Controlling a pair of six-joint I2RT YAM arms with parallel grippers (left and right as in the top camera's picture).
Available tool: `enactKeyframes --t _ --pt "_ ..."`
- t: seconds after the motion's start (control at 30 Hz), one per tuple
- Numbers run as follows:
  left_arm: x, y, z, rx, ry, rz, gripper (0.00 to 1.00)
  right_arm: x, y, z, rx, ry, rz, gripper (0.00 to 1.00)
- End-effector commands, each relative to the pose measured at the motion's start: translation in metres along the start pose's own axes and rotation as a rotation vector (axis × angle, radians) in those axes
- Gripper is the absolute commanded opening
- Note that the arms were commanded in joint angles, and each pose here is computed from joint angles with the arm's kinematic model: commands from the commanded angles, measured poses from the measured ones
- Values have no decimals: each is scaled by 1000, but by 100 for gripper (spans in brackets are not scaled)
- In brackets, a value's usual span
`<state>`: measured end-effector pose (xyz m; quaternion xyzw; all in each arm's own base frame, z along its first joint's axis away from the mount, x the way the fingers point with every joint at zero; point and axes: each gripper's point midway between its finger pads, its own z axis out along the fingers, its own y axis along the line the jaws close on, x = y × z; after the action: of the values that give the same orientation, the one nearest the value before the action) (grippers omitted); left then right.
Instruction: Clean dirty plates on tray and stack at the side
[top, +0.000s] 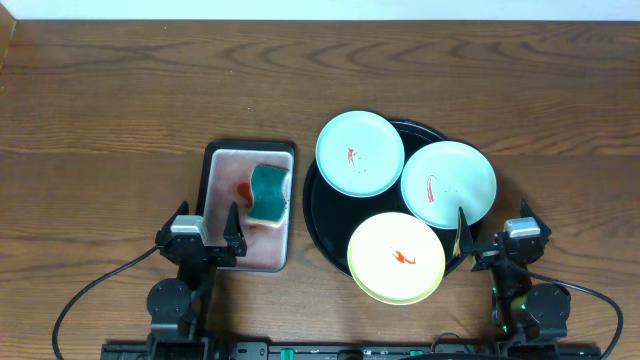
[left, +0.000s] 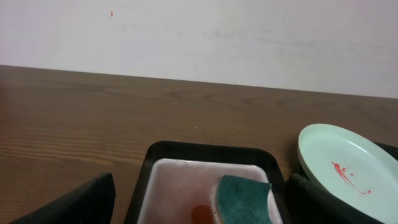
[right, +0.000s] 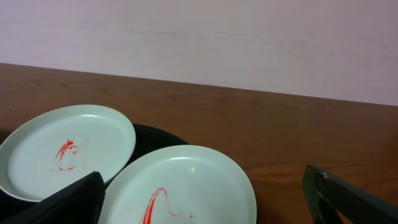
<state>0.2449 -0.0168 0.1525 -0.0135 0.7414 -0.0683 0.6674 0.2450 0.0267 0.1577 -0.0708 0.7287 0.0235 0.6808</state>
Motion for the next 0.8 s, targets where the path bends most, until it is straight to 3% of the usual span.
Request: enactKeyframes --t 0.0,0.5,0.63,0.77 --pt "15 -2 0 14 53 4 87 1 2 0 -11 2 -5 99" --pt "15 -2 0 17 52 1 87 -7 12 0 -71 -30 13 99" --pt "10 -30 -2 177 46 -96 87 -7 37 -4 -219 -24 73 99" --pt "-28 -52 -13 292 -31 -120 87 -33 55 -16 -332 -47 128 99"
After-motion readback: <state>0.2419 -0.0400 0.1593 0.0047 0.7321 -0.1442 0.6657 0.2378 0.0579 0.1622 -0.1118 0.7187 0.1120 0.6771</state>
